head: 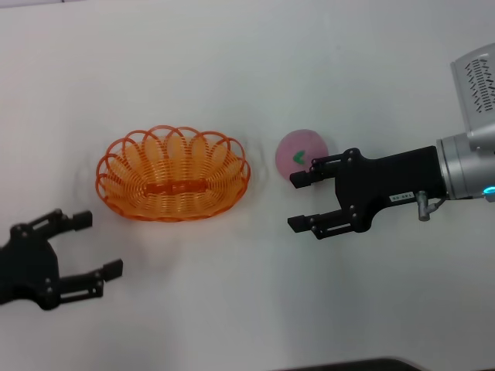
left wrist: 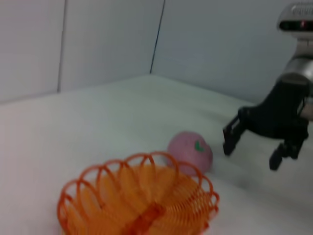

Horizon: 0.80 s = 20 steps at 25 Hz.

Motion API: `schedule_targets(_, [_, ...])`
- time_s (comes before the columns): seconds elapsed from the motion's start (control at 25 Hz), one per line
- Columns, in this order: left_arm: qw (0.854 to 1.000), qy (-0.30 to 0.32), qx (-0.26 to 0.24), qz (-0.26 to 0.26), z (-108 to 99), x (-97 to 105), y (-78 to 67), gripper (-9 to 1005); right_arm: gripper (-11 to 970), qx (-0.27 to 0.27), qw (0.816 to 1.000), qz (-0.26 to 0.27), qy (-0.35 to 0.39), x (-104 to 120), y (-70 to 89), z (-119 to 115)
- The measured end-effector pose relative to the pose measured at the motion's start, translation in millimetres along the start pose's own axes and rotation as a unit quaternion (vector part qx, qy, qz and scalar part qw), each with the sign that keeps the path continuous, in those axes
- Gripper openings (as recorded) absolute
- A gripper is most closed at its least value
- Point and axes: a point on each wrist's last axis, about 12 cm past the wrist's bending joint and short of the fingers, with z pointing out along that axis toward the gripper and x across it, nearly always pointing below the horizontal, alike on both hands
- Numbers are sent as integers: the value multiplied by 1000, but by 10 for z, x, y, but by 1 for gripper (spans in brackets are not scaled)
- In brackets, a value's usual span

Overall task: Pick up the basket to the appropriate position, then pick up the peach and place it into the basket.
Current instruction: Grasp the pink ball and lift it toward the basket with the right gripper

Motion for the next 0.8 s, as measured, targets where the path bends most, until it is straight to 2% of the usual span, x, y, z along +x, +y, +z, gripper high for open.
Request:
schedule_targets(0.44, [1000, 19, 4, -12, 34, 100, -26, 923, 745, -7, 1000, 5, -5, -16, 17, -42])
schedule_targets(0.8, [1000, 20, 4, -14, 38, 98, -25, 922, 745, -4, 999, 53, 0, -290, -58, -291])
